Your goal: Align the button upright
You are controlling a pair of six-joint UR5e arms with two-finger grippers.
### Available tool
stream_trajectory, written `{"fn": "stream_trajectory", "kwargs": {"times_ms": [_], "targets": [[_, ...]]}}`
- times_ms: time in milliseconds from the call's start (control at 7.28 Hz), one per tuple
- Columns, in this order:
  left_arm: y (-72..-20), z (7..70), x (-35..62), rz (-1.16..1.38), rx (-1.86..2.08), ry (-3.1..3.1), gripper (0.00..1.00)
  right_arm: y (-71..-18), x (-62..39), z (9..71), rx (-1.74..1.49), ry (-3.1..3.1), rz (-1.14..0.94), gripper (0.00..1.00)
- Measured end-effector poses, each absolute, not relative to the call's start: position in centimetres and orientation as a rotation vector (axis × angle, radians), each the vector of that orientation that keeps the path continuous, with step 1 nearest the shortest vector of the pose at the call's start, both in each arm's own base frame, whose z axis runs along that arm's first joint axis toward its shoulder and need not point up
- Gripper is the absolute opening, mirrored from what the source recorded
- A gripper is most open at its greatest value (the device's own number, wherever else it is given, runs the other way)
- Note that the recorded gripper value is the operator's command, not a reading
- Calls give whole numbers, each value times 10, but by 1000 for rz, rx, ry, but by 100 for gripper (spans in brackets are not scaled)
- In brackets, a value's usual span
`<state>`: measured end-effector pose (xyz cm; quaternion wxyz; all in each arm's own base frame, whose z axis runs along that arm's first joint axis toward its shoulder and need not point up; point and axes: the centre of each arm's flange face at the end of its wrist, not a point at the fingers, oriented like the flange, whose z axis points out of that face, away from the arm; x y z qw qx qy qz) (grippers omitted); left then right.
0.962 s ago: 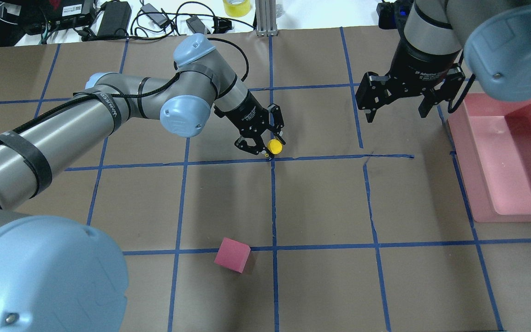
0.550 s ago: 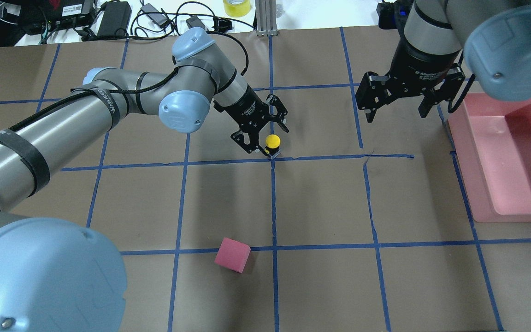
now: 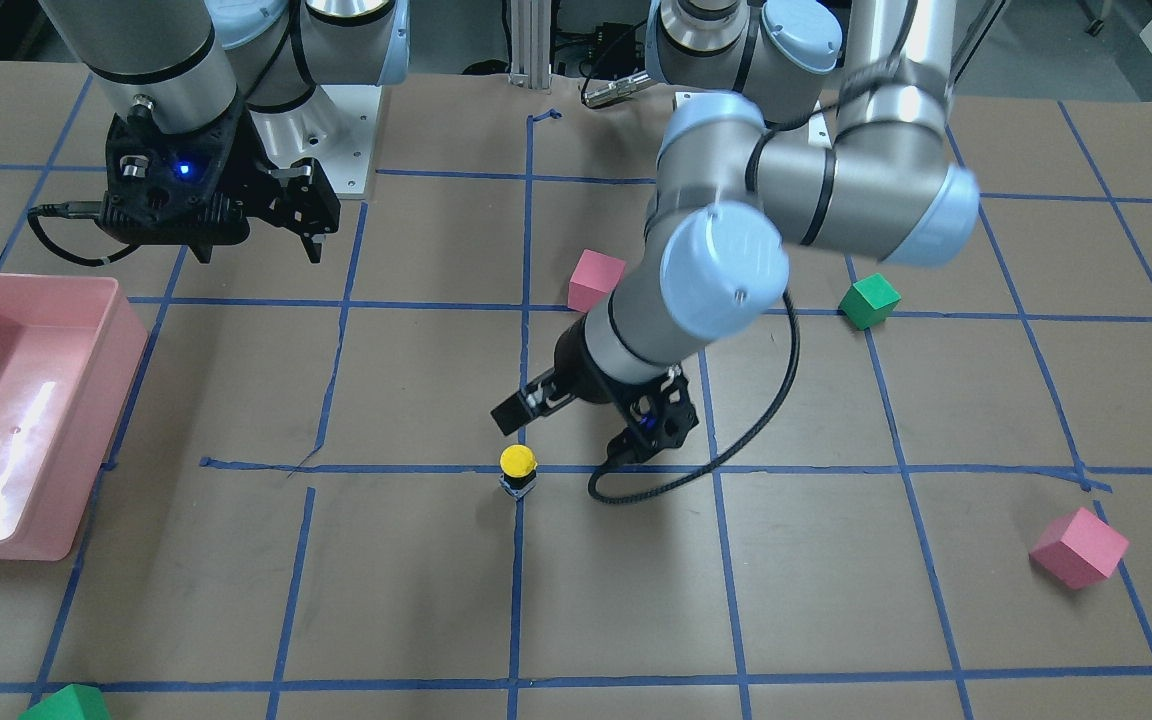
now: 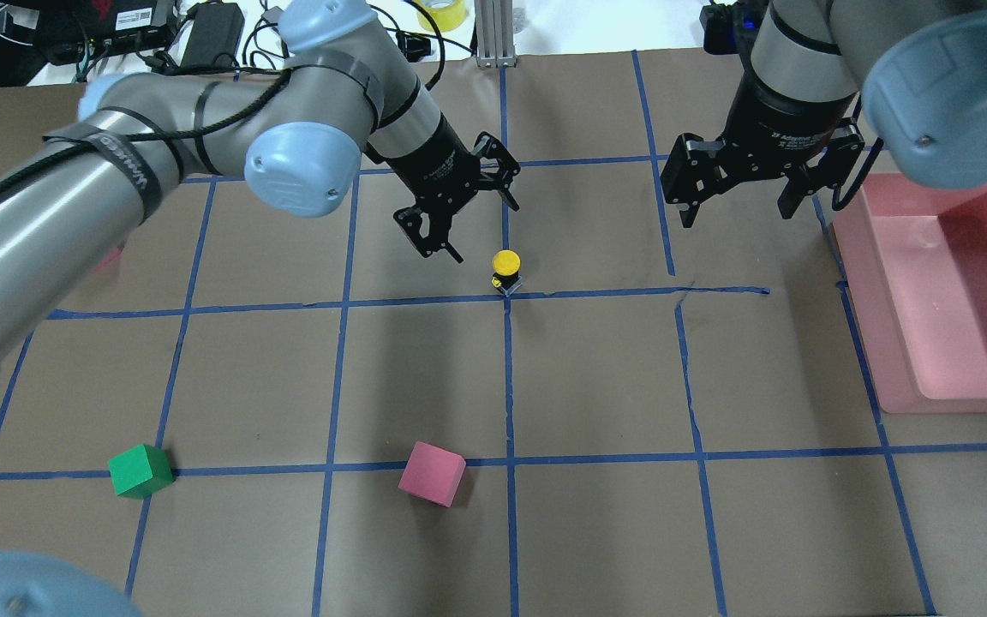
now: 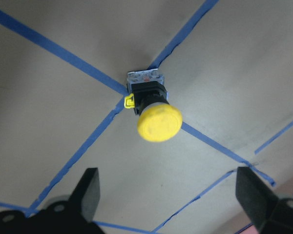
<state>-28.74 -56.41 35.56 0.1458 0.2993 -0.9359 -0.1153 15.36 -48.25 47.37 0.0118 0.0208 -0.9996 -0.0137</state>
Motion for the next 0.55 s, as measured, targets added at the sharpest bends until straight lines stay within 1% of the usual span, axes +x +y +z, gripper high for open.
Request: {"fn": "stream_trajectory", "kwargs": {"times_ms": [275,412,550], "targets": [[-516,438,-267,-206,710,-2855,100,-482,154,474,65,-3117,-43,100],[-497,464,-260,-127,573,-2904,100,-482,154,474,66,-3117,-43,100],[-486,475,-252,-58,348,-2971,100,-482,154,474,65,-3116,-43,100]]}}
